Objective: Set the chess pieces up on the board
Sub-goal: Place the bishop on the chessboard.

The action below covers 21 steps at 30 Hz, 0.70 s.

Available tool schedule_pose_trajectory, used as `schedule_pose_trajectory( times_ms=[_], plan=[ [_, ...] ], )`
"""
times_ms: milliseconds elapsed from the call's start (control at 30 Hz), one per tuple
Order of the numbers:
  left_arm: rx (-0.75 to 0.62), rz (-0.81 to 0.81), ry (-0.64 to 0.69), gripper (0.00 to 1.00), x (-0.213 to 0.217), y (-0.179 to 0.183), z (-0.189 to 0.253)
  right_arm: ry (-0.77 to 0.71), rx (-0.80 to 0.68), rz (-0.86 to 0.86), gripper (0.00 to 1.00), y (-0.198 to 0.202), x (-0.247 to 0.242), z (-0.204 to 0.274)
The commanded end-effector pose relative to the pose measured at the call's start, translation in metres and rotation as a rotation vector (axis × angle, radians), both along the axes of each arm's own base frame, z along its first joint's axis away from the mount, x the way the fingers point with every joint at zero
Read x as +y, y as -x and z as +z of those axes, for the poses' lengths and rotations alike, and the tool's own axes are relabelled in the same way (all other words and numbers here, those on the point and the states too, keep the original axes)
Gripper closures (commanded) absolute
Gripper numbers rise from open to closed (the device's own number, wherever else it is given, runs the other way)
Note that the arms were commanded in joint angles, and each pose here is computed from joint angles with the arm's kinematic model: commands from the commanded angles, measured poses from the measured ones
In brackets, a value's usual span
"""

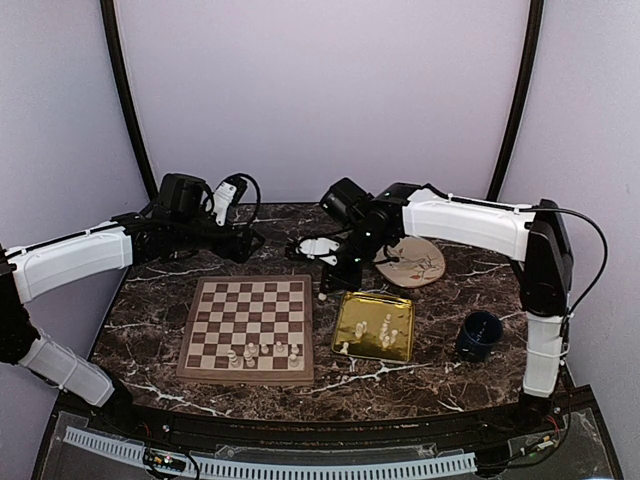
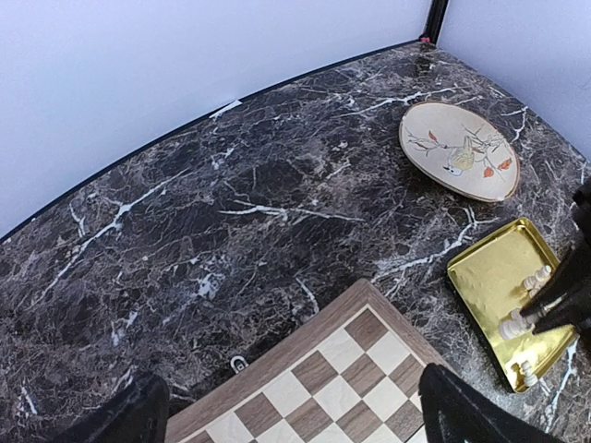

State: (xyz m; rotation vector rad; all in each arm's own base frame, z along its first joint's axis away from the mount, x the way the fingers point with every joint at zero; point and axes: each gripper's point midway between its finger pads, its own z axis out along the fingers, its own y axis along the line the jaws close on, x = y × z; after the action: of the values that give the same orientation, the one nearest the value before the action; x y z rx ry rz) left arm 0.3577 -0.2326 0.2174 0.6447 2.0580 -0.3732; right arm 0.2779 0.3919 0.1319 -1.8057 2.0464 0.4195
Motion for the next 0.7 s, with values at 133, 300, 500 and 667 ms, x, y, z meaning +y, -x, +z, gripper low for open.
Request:
schedule_pose_trajectory(
  times_ms=[133,300,500,667],
  plan=[
    [0.013,0.128,0.001,0.01,0.024,-0.005,0.012,0.056,-0.077,0.095,0.91,0.011,0.047,-0.007],
    [-0.063,0.134,0.014,0.01,0.031,0.001,0.024,0.079,-0.060,0.132,0.90,0.019,0.065,-0.023],
    [-0.081,0.056,0.052,0.01,0.022,0.013,0.035,0.079,-0.035,0.148,0.90,0.025,0.074,-0.031],
    [-0.108,0.207,0.063,0.01,0.042,0.002,0.034,0.082,-0.021,0.154,0.89,0.028,0.076,-0.036]
  ],
)
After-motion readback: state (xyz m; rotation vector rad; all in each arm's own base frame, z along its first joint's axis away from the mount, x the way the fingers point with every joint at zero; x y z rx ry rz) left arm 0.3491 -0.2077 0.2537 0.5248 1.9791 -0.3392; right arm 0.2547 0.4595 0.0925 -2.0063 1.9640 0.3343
